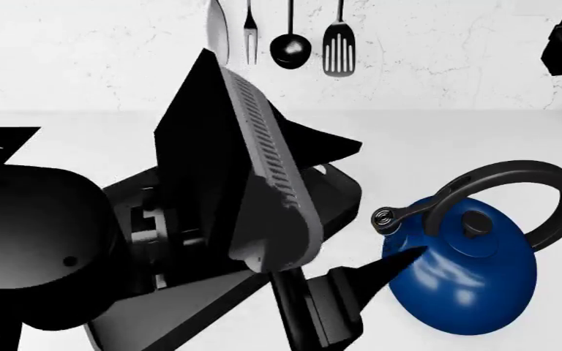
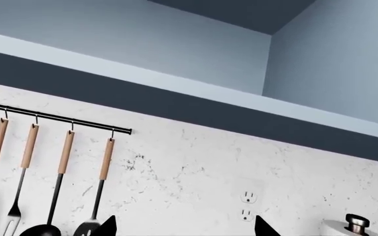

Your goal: Pick the kettle from the counter and place it on the tray. Then pick the mug from the cabinet and place it on the tray. Then close the cabinet doors.

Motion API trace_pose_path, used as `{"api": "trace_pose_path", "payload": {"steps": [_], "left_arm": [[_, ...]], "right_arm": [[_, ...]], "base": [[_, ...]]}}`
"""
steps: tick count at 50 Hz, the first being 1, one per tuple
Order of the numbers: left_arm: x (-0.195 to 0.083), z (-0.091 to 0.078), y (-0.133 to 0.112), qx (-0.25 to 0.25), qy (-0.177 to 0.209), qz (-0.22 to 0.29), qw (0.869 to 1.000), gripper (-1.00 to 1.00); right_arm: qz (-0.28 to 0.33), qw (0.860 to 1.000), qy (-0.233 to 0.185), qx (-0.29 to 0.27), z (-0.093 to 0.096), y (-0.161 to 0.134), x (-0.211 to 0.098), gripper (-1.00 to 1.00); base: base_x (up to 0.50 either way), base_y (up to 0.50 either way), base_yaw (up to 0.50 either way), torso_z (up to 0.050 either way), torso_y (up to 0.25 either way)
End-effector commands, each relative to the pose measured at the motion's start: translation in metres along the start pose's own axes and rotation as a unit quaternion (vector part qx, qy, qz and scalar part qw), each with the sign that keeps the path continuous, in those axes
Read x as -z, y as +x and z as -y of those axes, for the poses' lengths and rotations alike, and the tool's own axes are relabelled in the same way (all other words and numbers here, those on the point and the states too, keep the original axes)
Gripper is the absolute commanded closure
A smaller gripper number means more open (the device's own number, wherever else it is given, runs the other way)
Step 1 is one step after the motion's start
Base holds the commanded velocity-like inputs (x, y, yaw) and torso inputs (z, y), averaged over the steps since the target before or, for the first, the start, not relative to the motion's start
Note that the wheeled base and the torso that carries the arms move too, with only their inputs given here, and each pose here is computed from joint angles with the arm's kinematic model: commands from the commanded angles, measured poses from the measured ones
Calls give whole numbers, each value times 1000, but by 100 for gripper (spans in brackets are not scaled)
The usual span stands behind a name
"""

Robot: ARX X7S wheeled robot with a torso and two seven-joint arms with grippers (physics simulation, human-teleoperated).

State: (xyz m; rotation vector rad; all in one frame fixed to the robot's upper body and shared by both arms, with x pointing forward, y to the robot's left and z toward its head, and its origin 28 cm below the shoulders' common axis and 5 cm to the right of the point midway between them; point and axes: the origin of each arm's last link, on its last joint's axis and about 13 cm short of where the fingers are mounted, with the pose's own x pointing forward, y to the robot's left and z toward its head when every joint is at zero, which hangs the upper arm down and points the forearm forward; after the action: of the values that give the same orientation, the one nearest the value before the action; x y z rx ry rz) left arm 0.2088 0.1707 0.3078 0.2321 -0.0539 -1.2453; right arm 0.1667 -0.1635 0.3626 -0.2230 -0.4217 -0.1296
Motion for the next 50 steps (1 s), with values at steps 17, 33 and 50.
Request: {"api": "trace_pose_path", "payload": {"steps": [17,33,50], "left_arm": [[-3,-3,39,18,0,-1,1000,-100],[15,2,67,36,-18,-17,999,-100],[20,-8,93,23,-35,-7,999,-100]], "right_arm": [[-1,1000,1,4,4,-1,2,-100],[-4,1000,6,10,9,-5,6,-100],[-9,1000,8,14,11,-8,11,-100]], "base": [[0,0,0,0,0],[0,0,0,0,0],[0,0,0,0,0]]}}
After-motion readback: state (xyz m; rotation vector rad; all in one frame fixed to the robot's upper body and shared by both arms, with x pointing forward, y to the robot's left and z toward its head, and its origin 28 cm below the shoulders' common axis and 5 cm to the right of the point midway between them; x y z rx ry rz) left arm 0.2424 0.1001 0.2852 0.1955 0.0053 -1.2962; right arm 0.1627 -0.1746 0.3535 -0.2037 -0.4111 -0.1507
